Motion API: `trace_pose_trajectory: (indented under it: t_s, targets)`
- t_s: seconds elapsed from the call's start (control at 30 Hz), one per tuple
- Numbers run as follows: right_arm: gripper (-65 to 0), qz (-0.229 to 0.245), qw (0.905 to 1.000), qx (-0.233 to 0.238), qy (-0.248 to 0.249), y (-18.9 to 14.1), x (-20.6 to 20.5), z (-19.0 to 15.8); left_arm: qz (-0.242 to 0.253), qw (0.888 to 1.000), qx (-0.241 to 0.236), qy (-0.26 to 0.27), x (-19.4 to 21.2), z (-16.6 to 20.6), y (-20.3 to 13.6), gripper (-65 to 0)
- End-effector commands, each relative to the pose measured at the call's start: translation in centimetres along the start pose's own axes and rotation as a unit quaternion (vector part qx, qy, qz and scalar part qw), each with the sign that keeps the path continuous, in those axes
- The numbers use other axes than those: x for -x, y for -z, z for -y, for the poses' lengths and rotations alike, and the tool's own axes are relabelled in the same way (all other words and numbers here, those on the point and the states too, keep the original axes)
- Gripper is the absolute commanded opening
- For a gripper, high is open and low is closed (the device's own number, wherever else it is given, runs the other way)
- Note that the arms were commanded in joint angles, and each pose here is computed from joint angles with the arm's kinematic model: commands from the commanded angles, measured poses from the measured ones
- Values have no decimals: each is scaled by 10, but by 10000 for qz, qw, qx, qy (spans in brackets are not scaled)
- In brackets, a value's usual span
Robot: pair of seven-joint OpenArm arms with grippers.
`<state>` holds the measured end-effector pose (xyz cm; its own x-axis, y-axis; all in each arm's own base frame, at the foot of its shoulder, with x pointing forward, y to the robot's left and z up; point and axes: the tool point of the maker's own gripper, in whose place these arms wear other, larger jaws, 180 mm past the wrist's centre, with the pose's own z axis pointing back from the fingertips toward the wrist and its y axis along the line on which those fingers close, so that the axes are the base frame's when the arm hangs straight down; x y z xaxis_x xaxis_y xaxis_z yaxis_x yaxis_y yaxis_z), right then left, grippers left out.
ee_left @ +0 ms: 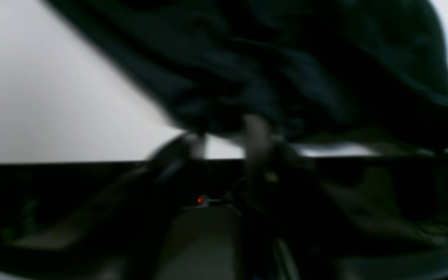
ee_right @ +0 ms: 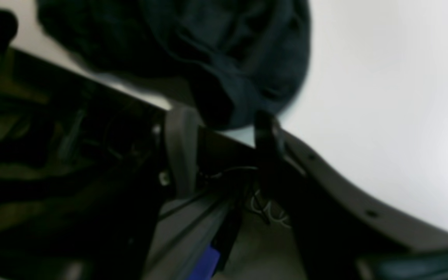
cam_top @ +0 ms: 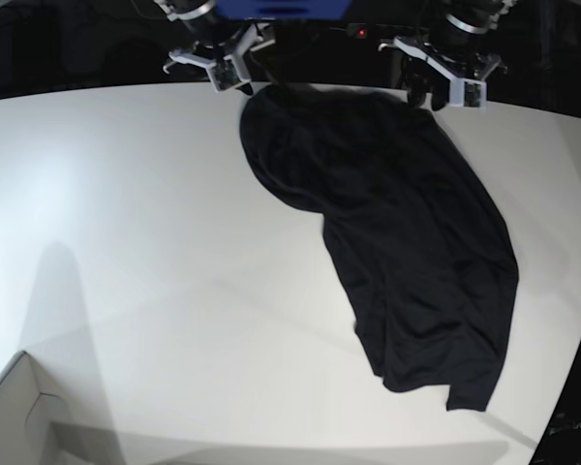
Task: Layout the t-shirt on the table in an organized manner, then fold the t-shirt properly
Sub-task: 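Lower both grippers and pinch opposite edges of the black t-shirt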
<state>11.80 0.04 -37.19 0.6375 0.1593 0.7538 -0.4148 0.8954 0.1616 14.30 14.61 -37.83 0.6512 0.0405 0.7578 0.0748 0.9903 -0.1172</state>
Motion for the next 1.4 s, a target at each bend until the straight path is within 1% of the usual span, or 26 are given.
trace_pose_trajectory:
  t_s: [0.0,0.03,0.1,0.13,0.17,0.3,0.47,0.53,0.77,0.97,1.0,1.07,1.1,1.2,1.23,1.3,1.37]
  targets:
    - [-370,267,9996,-98,-72,1,-16,-4,248,9997,14,20,-15,0,0,-363]
    - [-363,326,9993,-110,-130,5,-22,-2,300,9995,-29,33,-18,-3,1,-310]
    - [-361,399,9989,-93,-216,12,-33,1,345,9993,-145,53,-22,-12,1,-239]
    - [-361,408,9988,-72,-253,16,-37,4,374,9991,-210,57,-24,-16,1,-219]
    - [-361,448,9985,-65,-306,19,-43,6,417,9987,-274,70,-27,-21,1,-212]
    - [-361,568,9972,14,-489,32,-64,17,617,9974,-348,98,-42,-28,7,-212]
    - [-360,630,9963,134,-572,46,-90,26,611,9968,-519,60,-41,-41,17,-211]
    - [-360,553,9963,175,-627,55,-93,31,585,9967,-560,2,-38,-44,23,-211]
    - [-362,170,9965,312,-754,87,-75,48,268,9971,-707,-97,-13,-57,42,-210]
    - [-365,-95,9958,410,-813,103,-62,60,152,9969,-766,-129,-5,-64,51,-210]
    - [-375,-141,9957,414,-811,104,-58,61,101,9968,-775,-135,-1,-65,52,-210]
    - [-431,-238,9953,450,-826,109,-53,65,51,9967,-791,-144,3,-67,52,-211]
    - [-473,-303,9949,468,-835,111,-49,68,29,9967,-798,-148,5,-67,52,-211]
    - [-650,-482,9935,667,-781,117,-40,87,0,9967,-797,-157,7,-67,52,-211]
    - [-650,-505,9930,802,-703,117,-39,99,-10,9967,-790,-157,8,-66,52,-212]
    - [-650,-401,9922,1023,-583,112,-47,117,-11,9968,-779,-153,8,-66,51,-222]
    - [-650,-182,9914,1193,-506,105,-63,129,4,9969,-771,-157,7,-65,51,-263]
